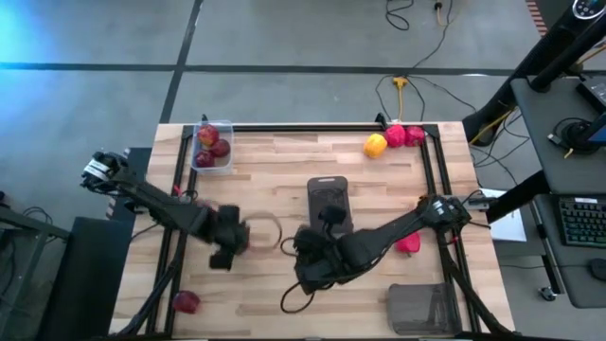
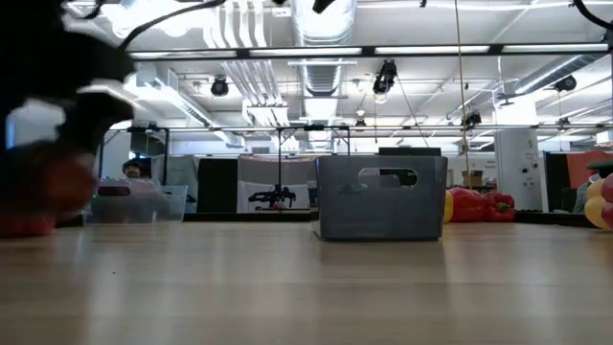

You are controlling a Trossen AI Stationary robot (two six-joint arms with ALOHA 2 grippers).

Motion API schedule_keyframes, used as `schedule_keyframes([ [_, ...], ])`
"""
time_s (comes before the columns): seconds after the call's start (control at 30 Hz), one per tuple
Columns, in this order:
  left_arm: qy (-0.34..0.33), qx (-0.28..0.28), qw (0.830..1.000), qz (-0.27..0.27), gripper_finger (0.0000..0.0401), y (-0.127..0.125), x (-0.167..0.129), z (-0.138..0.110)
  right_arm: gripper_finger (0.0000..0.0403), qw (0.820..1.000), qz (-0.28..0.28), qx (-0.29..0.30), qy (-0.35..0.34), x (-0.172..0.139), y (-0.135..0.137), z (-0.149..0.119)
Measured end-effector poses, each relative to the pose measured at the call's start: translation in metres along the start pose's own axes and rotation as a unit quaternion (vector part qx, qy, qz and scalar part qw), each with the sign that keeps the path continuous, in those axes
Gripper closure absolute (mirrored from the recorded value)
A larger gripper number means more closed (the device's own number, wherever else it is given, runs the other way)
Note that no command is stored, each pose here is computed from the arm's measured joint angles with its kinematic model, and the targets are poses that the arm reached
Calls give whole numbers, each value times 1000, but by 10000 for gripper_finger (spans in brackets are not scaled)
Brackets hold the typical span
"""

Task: Sort produce into baskets
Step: Put the dark red apple into the transparent bin

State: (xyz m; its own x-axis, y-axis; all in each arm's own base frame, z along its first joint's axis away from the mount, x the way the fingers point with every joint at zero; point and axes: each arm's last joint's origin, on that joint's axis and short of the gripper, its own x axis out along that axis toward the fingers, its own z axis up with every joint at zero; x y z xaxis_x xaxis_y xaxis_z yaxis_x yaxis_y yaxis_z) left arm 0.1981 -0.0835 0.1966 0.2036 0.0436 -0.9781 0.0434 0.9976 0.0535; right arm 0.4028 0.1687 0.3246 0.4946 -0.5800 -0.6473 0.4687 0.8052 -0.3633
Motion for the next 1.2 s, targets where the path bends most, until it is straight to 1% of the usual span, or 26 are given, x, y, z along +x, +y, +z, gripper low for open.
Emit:
schedule_keyframes([
  [0.1,33,-96,995,20,86,41,-13,7,35,999,-35,13,-36,-8,-26,13],
  [0.2,17,-185,982,26,86,91,-32,19,35,996,-62,26,-56,-13,-53,25],
  [0.27,45,-224,972,44,86,126,-39,17,35,995,-69,35,-60,-15,-70,31],
  [0.37,83,-277,956,55,86,182,-50,14,35,994,-80,40,-60,-15,-90,37],
  [0.43,124,-313,939,65,87,218,-58,5,35,994,-89,34,-54,-12,-101,40],
  [0.5,151,-343,923,82,87,252,-65,-2,35,994,-98,21,-47,-8,-110,42],
  [0.57,181,-369,907,88,87,278,-72,-10,35,993,-110,-10,-33,0,-118,44],
  [0.63,219,-397,888,79,87,299,-73,-20,35,992,-120,-41,-16,8,-127,46],
  [0.7,239,-417,874,70,87,313,-68,-27,35,989,-129,-66,-1,17,-137,48],
  [0.8,276,-425,861,47,87,320,-55,-32,35,985,-133,-104,24,29,-151,51],
  [0.9,299,-421,856,27,87,320,-38,-31,35,981,-131,-135,48,41,-166,54],
  [1.0,314,-411,856,12,86,318,-25,-24,35,978,-127,-152,68,53,-183,57],
  [1.07,327,-407,853,5,86,319,-14,-21,35,979,-111,-153,75,62,-193,59],
  [1.2,351,-406,844,-5,83,323,4,-18,35,984,-53,-149,87,76,-210,62],
])
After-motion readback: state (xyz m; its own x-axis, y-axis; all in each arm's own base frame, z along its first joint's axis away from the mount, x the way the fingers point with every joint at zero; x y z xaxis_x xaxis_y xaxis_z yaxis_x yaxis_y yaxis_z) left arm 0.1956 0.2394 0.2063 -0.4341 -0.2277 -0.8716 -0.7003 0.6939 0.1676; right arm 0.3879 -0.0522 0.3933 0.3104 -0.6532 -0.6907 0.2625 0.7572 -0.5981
